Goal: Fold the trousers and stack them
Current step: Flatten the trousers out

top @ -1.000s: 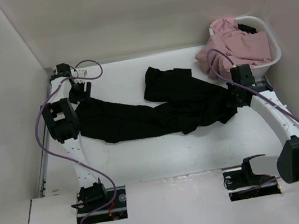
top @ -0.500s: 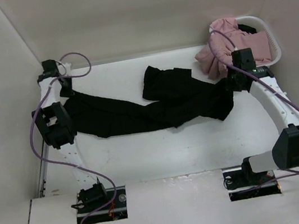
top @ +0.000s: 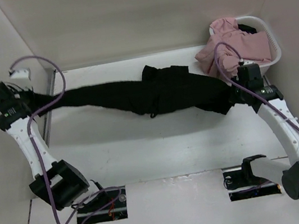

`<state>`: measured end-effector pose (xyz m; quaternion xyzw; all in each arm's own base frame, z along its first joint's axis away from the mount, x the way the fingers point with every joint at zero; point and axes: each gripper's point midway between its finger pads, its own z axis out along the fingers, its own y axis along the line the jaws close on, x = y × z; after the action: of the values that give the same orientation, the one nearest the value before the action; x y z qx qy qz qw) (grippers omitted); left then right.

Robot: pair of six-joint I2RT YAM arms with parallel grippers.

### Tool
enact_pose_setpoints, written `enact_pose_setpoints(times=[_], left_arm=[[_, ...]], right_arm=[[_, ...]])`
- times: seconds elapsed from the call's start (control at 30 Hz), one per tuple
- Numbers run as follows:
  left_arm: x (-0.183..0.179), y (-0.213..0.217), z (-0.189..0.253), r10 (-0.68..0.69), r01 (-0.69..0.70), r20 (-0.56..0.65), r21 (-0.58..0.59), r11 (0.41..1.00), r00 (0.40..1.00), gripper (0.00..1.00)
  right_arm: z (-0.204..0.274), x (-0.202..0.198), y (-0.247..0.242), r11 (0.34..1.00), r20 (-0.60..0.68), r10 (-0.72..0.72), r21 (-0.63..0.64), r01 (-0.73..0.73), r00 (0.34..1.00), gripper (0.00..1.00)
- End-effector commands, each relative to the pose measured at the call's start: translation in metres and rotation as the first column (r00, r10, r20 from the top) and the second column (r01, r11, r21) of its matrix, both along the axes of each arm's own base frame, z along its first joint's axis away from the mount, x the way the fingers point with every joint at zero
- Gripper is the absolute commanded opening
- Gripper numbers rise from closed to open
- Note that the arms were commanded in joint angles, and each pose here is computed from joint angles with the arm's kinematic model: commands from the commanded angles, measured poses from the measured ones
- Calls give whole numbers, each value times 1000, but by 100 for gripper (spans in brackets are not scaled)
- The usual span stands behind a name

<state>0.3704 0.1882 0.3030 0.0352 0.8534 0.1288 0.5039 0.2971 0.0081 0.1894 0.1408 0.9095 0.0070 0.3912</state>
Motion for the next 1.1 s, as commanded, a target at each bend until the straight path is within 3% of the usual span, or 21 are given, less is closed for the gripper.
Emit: enact_pose_setpoints(times=[0.0, 0.17, 0.2, 0.3, 0.33, 0.4, 0.47, 0.6, 0.77, 0.83, 1.0, 1.07], left_arm=[[-51, -6, -141, -86, 53, -330, -108, 993, 940, 7], [-116, 4, -220, -90, 50, -474, -96, 994, 876, 12], [-123, 10, -224, -71, 33, -484, -86, 996, 872, 17], [-134, 24, -211, -38, 1, -475, -79, 997, 879, 28], [-138, 25, -205, -42, 9, -475, -72, 997, 879, 38], [-144, 31, -194, -44, 26, -472, -45, 999, 880, 57], [-146, 34, -188, -48, 42, -478, -24, 999, 877, 67], [-128, 38, -194, -33, 36, -476, -2, 999, 879, 68], [-65, 46, -191, 18, -15, -422, 12, 1000, 906, 71], [-45, 49, -195, 11, -15, -430, -5, 1000, 903, 71], [-21, 49, -220, -4, -2, -491, -12, 1000, 871, 69], [-16, 47, -226, -8, 5, -497, -7, 1000, 868, 69]], right_arm=[[-31, -22, 7, 1000, -56, -15, 25, 17, 998, 3], [-78, -63, 8, 994, -157, -73, 73, 85, 985, 15], [-79, -67, 9, 990, -145, -86, 95, 100, 986, 26], [-50, -68, 6, 976, -44, -149, 152, 154, 988, 74], [-38, -68, 0, 966, -4, -191, 177, 189, 982, 100], [-12, -69, -8, 944, 86, -257, 233, 232, 962, 100], [0, -74, -10, 892, 120, -357, 339, 300, 926, 100], [-32, -78, -15, 731, 39, -556, 498, 466, 830, 100], [-101, -62, -32, 563, -116, -704, 511, 650, 701, 100], [-119, -55, -42, 530, -143, -735, 488, 693, 663, 100], [-157, -49, -46, 521, -223, -739, 408, 750, 635, 100], [-168, -52, -46, 512, -243, -741, 399, 761, 626, 90]])
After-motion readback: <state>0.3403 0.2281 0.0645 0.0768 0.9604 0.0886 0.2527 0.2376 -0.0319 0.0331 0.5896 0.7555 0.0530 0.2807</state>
